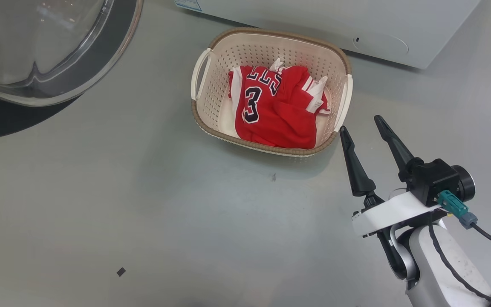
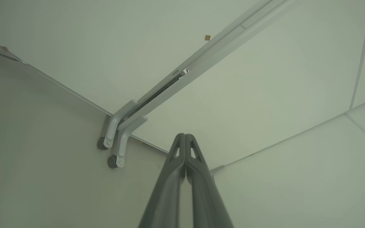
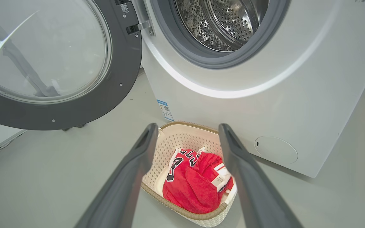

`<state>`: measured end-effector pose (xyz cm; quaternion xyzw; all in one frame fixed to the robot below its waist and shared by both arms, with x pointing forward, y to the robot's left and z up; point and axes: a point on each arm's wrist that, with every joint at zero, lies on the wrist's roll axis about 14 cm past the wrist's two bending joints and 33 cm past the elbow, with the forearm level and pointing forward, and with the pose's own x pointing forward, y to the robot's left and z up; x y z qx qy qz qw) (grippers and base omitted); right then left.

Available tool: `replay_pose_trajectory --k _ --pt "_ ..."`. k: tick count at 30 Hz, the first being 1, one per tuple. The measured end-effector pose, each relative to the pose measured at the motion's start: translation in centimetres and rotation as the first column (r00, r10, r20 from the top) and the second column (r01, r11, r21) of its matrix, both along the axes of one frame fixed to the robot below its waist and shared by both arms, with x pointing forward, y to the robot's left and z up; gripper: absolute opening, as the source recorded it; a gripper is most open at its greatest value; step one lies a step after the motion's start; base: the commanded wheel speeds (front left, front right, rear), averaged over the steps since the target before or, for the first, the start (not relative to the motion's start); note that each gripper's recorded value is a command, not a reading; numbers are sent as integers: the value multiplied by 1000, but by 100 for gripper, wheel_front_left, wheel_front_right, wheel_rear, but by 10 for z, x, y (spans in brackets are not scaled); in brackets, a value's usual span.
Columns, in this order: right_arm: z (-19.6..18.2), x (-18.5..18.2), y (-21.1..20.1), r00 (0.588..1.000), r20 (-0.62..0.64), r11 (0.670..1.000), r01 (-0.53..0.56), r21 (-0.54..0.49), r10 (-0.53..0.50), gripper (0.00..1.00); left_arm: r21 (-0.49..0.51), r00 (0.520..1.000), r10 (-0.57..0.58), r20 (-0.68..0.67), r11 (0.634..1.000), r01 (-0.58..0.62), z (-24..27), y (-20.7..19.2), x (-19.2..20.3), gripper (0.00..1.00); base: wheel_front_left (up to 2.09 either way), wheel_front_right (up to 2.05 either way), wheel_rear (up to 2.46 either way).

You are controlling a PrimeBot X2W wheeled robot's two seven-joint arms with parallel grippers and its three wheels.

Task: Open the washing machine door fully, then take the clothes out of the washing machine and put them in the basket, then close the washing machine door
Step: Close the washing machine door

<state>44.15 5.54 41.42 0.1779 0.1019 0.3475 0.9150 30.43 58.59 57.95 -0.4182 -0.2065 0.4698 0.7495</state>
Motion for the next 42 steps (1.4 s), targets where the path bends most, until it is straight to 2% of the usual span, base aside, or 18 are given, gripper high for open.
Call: replay_pose_trajectory --k 3,5,8,16,26,38,42 --pt "-2 0 -4 1000 -7 1000 11 -3 -12 100 -88 999 3 52 996 2 -12 0 11 0 0 0 0" --pt "-3 0 -7 1000 -10 1000 20 -6 -20 100 -161 991 18 134 987 4 -17 0 18 0 0 0 0" --pt "-4 0 -11 999 -10 999 33 -11 -33 100 -220 983 -2 181 974 43 -24 -4 33 0 0 0 0" --pt "-2 1 -19 998 0 998 57 -15 -57 100 -314 985 -42 170 945 95 -44 -11 47 0 0 0 0" --pt "-2 1 -20 998 -1 998 60 -16 -60 100 -477 975 -123 184 857 197 -80 -38 76 0 0 0 0" --pt "-1 0 -23 998 3 997 70 -18 -70 100 -527 957 -201 211 800 285 -82 -55 103 0 0 0 0" --pt "-1 0 -24 997 3 997 73 -19 -73 100 -529 952 -223 209 793 302 -80 -56 107 0 0 0 0"
